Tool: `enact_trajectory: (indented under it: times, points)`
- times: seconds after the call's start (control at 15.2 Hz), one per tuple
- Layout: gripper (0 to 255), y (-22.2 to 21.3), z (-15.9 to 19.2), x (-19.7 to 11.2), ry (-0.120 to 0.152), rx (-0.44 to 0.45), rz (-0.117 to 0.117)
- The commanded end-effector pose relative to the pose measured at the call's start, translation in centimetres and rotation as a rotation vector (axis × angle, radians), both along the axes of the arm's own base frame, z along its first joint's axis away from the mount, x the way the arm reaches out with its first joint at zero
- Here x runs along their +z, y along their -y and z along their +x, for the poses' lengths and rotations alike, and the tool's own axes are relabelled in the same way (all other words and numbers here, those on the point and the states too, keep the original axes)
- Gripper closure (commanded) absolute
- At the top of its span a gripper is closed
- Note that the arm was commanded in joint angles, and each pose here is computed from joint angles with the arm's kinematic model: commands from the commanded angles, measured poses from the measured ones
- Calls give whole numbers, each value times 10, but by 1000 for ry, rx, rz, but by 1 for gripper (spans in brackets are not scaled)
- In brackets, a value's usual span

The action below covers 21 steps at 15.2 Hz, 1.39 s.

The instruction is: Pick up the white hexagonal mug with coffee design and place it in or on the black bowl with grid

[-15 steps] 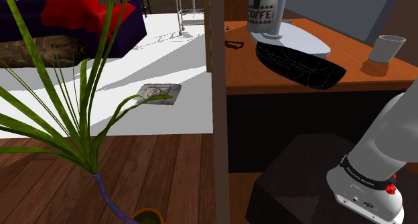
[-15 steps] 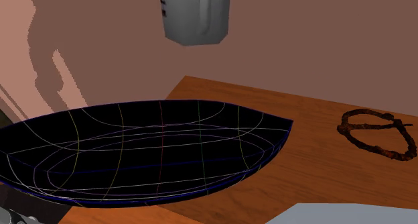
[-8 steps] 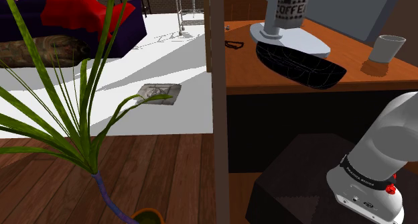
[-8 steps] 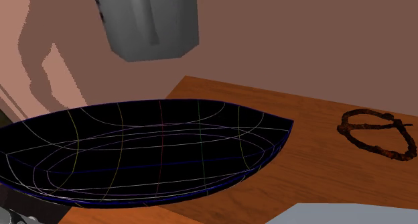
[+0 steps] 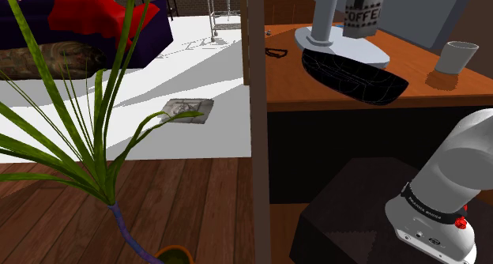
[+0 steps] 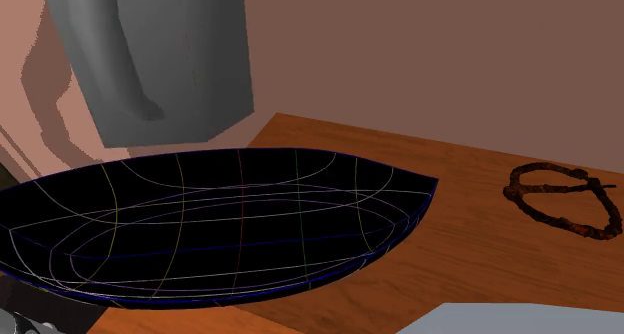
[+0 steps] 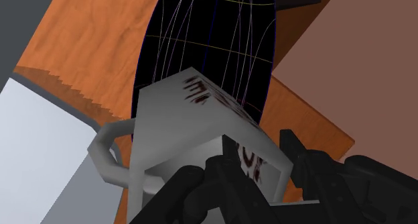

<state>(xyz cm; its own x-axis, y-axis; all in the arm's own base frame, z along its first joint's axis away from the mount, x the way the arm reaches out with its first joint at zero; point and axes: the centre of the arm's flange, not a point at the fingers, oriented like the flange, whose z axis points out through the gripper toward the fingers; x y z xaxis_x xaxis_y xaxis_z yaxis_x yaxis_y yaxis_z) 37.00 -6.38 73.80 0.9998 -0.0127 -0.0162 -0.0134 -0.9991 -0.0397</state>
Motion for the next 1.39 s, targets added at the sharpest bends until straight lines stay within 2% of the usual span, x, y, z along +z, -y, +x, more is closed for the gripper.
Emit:
enact_trajectory:
  times: [0.0, 0.86, 1.32]
  points:
    - [255, 1, 1, -11, 0, 0, 0]
    - [255, 1, 1, -82, 0, 0, 0]
    - [255, 1, 1, -82, 0, 0, 0]
